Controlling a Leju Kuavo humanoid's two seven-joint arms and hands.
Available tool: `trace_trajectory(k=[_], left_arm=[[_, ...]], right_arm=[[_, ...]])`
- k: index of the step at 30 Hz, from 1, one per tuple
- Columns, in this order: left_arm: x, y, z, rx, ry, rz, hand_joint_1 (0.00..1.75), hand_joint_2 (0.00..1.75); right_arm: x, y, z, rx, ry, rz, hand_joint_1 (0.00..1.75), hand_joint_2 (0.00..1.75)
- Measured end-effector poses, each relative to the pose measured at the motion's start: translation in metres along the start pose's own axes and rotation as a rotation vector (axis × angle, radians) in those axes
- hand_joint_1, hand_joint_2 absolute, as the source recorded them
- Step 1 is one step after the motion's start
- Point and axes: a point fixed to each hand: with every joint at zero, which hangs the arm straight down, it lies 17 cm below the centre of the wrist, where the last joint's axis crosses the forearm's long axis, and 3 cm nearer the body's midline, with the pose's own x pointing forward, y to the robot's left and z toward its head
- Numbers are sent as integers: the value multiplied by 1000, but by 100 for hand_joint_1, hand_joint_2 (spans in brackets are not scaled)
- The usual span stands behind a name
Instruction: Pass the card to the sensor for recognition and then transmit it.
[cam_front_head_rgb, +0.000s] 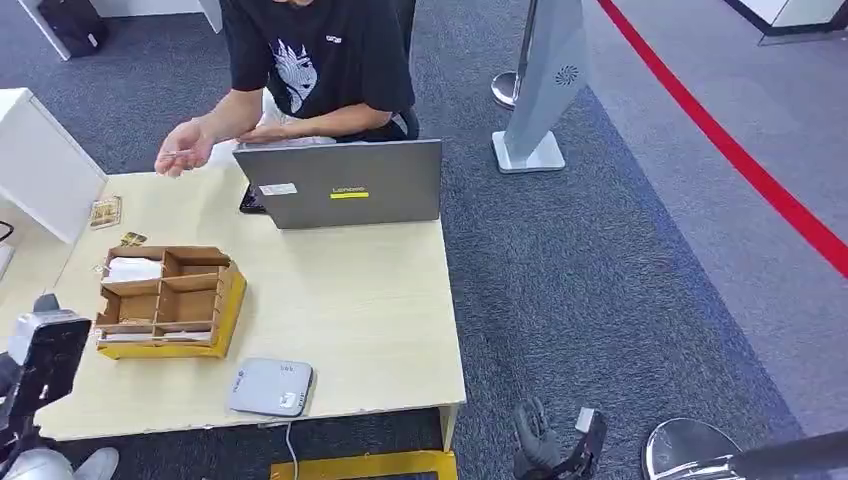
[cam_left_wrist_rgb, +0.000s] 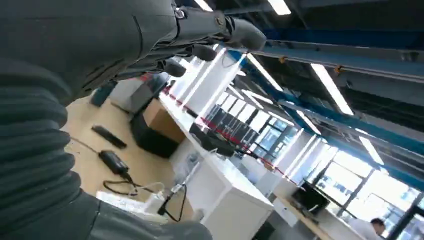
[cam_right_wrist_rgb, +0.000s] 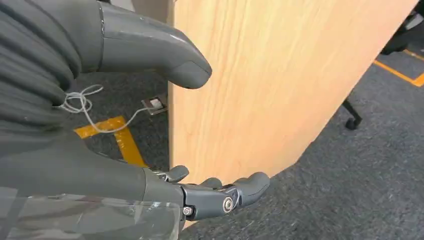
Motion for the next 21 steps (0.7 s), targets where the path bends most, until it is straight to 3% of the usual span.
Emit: trace_trajectory(k=[21], left_arm=[[10,-6,-5,-2,-23,28,0,175]], right_arm=[[-1,2,0,7,2,6,0,175]])
